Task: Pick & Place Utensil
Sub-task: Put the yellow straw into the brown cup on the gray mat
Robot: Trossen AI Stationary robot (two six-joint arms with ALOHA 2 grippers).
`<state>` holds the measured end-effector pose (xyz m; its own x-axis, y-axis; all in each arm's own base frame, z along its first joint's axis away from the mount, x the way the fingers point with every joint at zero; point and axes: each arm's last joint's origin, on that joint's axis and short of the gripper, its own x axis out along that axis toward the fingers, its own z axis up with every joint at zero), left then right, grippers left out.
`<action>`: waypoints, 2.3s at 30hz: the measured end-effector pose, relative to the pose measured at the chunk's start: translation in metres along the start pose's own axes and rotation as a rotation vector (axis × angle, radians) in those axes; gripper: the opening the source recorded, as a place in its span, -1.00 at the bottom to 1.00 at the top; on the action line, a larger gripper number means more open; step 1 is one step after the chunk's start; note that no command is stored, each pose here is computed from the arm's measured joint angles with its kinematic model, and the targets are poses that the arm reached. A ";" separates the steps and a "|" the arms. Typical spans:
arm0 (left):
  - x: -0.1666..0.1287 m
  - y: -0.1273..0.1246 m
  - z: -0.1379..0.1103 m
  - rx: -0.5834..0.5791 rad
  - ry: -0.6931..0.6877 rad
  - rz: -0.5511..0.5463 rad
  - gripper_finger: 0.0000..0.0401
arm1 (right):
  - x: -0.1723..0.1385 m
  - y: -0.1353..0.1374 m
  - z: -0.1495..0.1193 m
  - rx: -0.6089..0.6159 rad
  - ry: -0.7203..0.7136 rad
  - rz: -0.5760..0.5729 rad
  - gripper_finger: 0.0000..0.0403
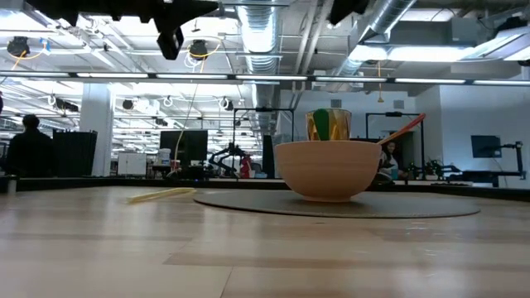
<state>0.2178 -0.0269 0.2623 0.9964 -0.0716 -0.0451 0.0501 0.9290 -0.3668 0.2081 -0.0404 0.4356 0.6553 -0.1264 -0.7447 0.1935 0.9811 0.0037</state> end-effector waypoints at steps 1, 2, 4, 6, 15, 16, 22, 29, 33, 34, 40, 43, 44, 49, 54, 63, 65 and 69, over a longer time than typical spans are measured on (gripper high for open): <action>0.000 -0.002 -0.003 0.001 0.010 -0.009 -0.64 | -0.001 0.002 -0.007 -0.010 -0.025 0.010 -0.62; -0.001 -0.004 -0.005 0.000 0.015 -0.021 -0.64 | -0.002 0.004 -0.015 -0.017 -0.052 0.020 -0.62; -0.002 -0.008 -0.009 -0.015 0.021 -0.013 -0.64 | -0.002 0.006 -0.036 -0.013 -0.088 0.055 -0.62; -0.003 -0.013 -0.013 -0.019 0.010 0.027 -0.64 | 0.001 0.008 -0.059 0.008 -0.129 0.107 -0.62; -0.002 -0.031 0.009 0.044 -0.082 0.136 -0.77 | 0.042 0.018 -0.136 0.002 -0.526 0.219 -0.62; -0.001 -0.034 0.015 0.069 -0.068 0.142 -0.80 | 0.048 0.018 -0.141 0.002 -0.559 0.220 -0.62; -0.003 -0.036 0.040 0.136 0.114 0.344 -0.94 | 0.071 0.017 -0.164 0.008 -0.529 0.219 -0.62; -0.006 -0.018 0.008 0.008 0.416 0.551 -0.92 | 0.066 0.015 -0.160 0.013 -0.545 0.205 -0.62; -0.001 -0.011 -0.009 -0.048 0.512 0.646 -0.83 | 0.067 0.015 -0.161 0.014 -0.531 0.202 -0.62; 0.001 -0.009 -0.012 -0.048 0.524 0.661 -0.81 | 0.067 0.015 -0.161 0.013 -0.530 0.203 -0.62; 0.015 0.019 -0.018 -0.023 0.520 0.838 -0.60 | 0.068 0.015 -0.161 0.012 -0.526 0.206 -0.62; 0.021 0.045 -0.018 -0.100 0.552 0.908 -0.48 | 0.068 0.015 -0.161 0.012 -0.526 0.207 -0.62; 0.022 0.054 -0.019 -0.124 0.569 0.928 -0.45 | 0.068 0.015 -0.161 0.012 -0.526 0.207 -0.62; 0.029 0.097 -0.029 -0.135 0.663 1.061 -0.35 | 0.068 0.015 -0.161 0.012 -0.527 0.207 -0.62; 0.034 0.133 -0.047 -0.171 0.741 1.175 -0.32 | 0.068 0.015 -0.161 0.012 -0.527 0.207 -0.62; 0.049 0.153 -0.066 -0.199 0.729 1.172 -0.33 | 0.068 0.015 -0.161 0.012 -0.526 0.207 -0.62; 0.049 0.154 -0.066 -0.203 0.725 1.175 -0.33 | 0.068 0.015 -0.161 0.012 -0.526 0.207 -0.62; 0.050 0.156 -0.067 -0.204 0.723 1.180 -0.34 | 0.068 0.015 -0.161 0.012 -0.526 0.207 -0.62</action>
<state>0.2704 0.0898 0.1407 0.1850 0.4784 -0.8584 -0.8559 0.5077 0.0985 0.1384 -0.0107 0.2774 0.9557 0.0097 -0.2943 0.0282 0.9919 0.1242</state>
